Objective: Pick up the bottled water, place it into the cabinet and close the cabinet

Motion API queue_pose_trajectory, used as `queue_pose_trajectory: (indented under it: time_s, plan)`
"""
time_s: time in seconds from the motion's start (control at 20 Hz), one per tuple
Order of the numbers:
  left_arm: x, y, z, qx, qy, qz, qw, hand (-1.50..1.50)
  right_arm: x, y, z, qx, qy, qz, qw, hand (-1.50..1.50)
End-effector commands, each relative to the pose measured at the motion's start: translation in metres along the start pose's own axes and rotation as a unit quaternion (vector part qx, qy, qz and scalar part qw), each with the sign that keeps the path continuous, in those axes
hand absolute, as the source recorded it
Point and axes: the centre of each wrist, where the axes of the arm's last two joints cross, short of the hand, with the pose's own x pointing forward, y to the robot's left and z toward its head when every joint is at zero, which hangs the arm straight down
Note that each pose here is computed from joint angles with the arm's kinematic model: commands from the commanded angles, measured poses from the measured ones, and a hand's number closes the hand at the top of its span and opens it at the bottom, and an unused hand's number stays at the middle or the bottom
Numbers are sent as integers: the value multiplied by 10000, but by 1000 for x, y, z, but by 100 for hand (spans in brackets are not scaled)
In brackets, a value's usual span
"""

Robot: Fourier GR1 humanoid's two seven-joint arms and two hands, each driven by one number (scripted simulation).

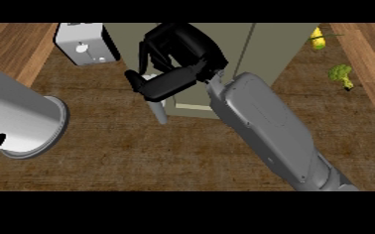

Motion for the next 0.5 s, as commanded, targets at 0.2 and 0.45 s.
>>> queue_pose_trajectory:
  time_s: [0.2,0.45]
  plan:
    - [1,-9,0,-142,59,22,9999,-150,11,-44,-3,-1279,-209,405,9907,-150]
    - [1,-8,-14,-195,50,121,9997,-150,16,-51,-4,-1169,-203,460,9919,-150]
